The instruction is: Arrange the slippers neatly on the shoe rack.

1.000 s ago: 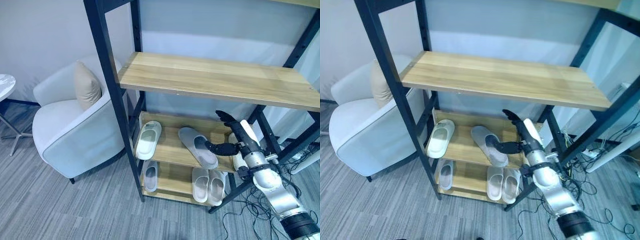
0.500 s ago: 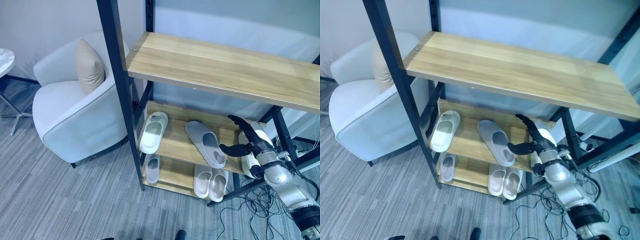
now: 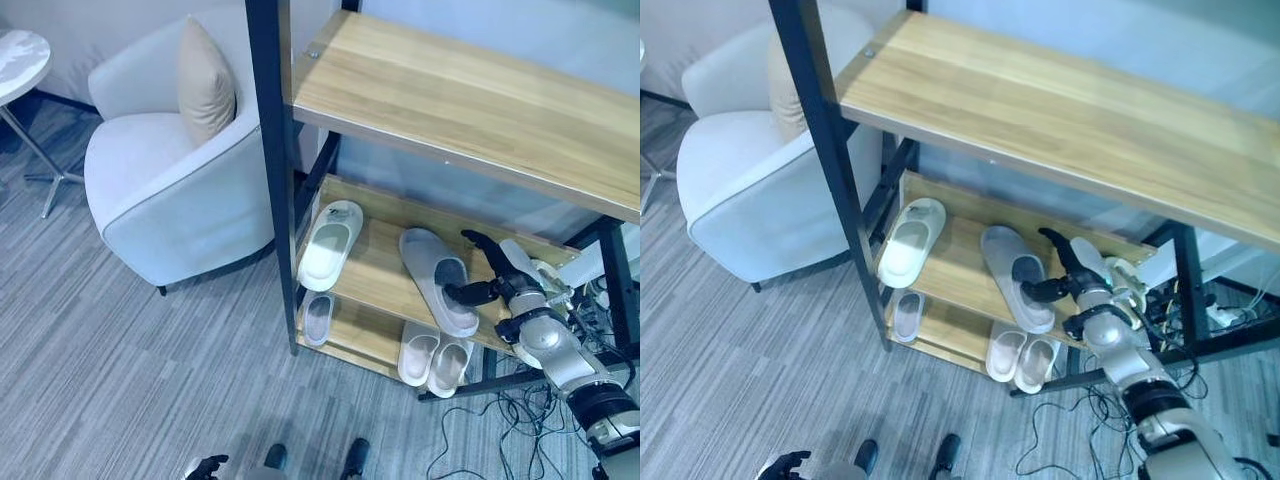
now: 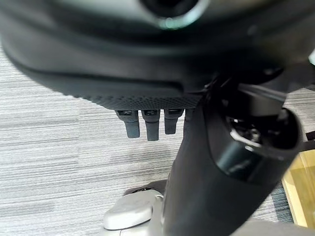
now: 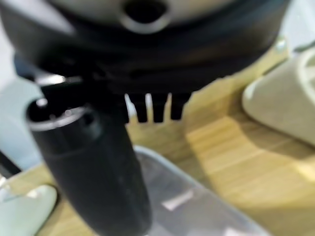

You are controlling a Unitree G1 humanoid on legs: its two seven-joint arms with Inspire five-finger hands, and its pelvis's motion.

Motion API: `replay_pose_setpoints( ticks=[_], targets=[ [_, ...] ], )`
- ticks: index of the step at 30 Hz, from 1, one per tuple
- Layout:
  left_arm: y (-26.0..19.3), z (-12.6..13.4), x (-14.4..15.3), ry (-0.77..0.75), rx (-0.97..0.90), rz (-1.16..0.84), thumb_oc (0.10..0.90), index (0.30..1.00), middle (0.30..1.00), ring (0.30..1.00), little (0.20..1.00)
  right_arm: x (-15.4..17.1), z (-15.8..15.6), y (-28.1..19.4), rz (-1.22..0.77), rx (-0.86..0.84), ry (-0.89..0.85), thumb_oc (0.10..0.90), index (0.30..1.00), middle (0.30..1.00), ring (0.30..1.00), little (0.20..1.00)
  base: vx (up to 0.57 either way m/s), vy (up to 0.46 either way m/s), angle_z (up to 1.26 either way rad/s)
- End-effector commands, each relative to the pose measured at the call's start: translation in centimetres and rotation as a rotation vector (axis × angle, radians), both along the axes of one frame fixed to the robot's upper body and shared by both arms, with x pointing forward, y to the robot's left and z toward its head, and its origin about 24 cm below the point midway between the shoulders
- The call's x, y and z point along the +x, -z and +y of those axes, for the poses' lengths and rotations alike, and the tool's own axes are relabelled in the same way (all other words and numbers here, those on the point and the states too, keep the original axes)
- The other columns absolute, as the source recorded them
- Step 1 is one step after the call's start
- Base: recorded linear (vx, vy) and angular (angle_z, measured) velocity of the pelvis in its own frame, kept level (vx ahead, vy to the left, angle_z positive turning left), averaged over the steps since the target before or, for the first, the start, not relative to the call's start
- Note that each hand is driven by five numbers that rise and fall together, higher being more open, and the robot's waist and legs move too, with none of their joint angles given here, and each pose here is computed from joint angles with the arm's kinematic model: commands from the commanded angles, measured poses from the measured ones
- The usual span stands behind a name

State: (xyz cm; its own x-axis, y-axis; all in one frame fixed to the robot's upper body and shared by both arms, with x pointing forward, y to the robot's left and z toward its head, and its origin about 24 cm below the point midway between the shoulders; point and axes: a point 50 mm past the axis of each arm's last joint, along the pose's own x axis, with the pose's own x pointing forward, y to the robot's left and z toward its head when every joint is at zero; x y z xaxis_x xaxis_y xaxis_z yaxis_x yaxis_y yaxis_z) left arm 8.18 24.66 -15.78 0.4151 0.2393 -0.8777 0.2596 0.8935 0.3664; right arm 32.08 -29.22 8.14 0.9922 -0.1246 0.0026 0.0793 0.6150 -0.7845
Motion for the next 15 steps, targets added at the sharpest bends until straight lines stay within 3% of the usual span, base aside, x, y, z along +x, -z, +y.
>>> replay_pose_setpoints(
  ticks=[1, 5, 6, 8, 15],
  targets=[
    [0.9, -2.4, -1.3, 0.073, -0.057, 0.068, 0.8, 0.9, 0.9, 0.9, 0.9, 2.2, 0.3, -5.9, -0.252, 0.003, 0.007, 0.8, 0.9, 0.9, 0.9, 0.9, 0.01, 0.016, 0.14],
    [0.9, -2.7, -0.8, 0.078, -0.064, 0.053, 0.8, 0.9, 0.9, 0.9, 0.9, 2.5, 0.5, -6.2, -0.266, 0.017, 0.016, 0.8, 0.9, 0.9, 0.9, 0.9, 0.02, 0.012, 0.05],
    [0.9, -2.9, -0.6, 0.079, -0.067, 0.049, 0.8, 0.9, 0.9, 0.9, 0.9, 2.5, 0.5, -6.2, -0.269, 0.021, 0.017, 0.755, 0.832, 0.832, 0.832, 0.832, 0.03, 0.007, 0.07],
    [0.8, -3.0, -0.4, 0.083, -0.07, 0.042, 0.8, 0.9, 0.9, 0.9, 0.9, 2.6, 0.7, -6.3, -0.275, 0.023, 0.016, 0.4, 0.3, 0.3, 0.3, 0.3, 0.02, 0.001, 0.07],
    [0.8, -3.5, 0.3, 0.098, -0.082, 0.018, 0.8, 0.9, 0.9, 0.9, 0.9, 2.6, 1.4, -6.6, -0.294, 0.026, -0.013, 0.4, 0.3, 0.3, 0.3, 0.3, 0.0, -0.001, 0.01]
  ],
)
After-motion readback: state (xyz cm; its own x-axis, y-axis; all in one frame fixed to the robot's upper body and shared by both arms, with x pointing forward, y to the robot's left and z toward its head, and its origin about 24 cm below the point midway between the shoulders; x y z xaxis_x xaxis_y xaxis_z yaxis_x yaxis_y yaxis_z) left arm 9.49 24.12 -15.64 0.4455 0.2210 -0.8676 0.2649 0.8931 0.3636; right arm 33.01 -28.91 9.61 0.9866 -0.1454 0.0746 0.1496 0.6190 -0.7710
